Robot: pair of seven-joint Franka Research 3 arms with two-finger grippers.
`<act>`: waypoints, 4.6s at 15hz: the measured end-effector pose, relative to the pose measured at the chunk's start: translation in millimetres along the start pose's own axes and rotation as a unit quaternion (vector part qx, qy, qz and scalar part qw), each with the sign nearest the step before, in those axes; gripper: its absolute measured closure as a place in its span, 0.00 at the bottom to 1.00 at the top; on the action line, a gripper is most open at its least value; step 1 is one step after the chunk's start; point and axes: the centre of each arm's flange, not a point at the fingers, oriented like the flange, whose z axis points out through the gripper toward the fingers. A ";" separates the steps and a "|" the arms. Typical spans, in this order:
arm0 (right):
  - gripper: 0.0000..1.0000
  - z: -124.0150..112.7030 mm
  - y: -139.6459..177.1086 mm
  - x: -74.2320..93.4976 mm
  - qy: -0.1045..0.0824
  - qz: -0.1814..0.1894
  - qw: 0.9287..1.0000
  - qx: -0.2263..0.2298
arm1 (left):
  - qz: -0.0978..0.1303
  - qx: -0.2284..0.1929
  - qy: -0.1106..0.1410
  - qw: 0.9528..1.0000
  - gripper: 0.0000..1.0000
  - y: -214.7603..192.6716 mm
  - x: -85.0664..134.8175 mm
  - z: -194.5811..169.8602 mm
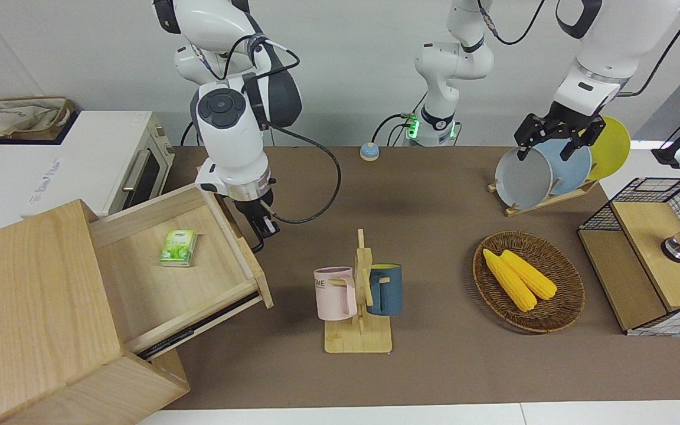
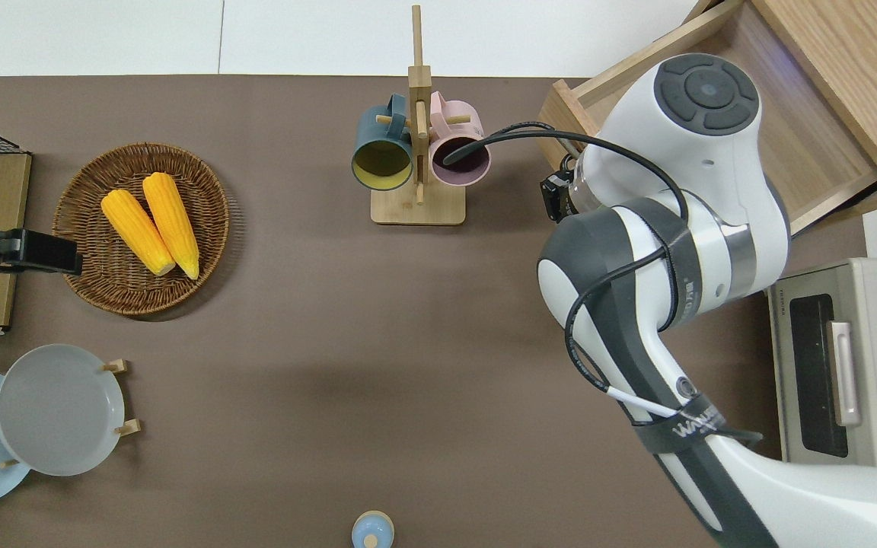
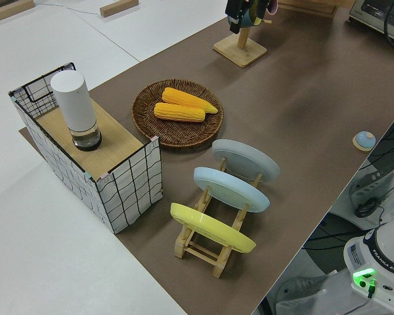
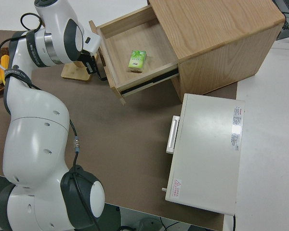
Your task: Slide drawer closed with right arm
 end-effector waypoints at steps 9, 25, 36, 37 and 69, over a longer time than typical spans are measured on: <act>0.99 9.3 18.6 75.0 0.037 -0.040 0.998 -0.001 | 0.000 0.000 0.000 1.000 0.00 0.0 0.0 0.0; 0.99 -6.6 57.3 164.0 0.066 -0.072 0.995 0.019 | 0.000 0.000 0.000 1.000 0.00 0.0 0.0 0.0; 0.99 -10.8 76.0 194.1 0.069 -0.082 0.994 0.021 | 0.000 0.000 0.000 1.000 0.00 0.0 0.0 0.0; 0.99 -10.8 76.1 194.2 0.069 -0.083 0.994 0.021 | 0.000 0.000 0.000 1.000 0.00 0.0 0.0 0.0; 0.99 -94.6 83.1 80.1 0.023 -0.360 0.933 -0.005 | 0.000 0.000 0.000 1.000 0.00 0.0 0.0 0.0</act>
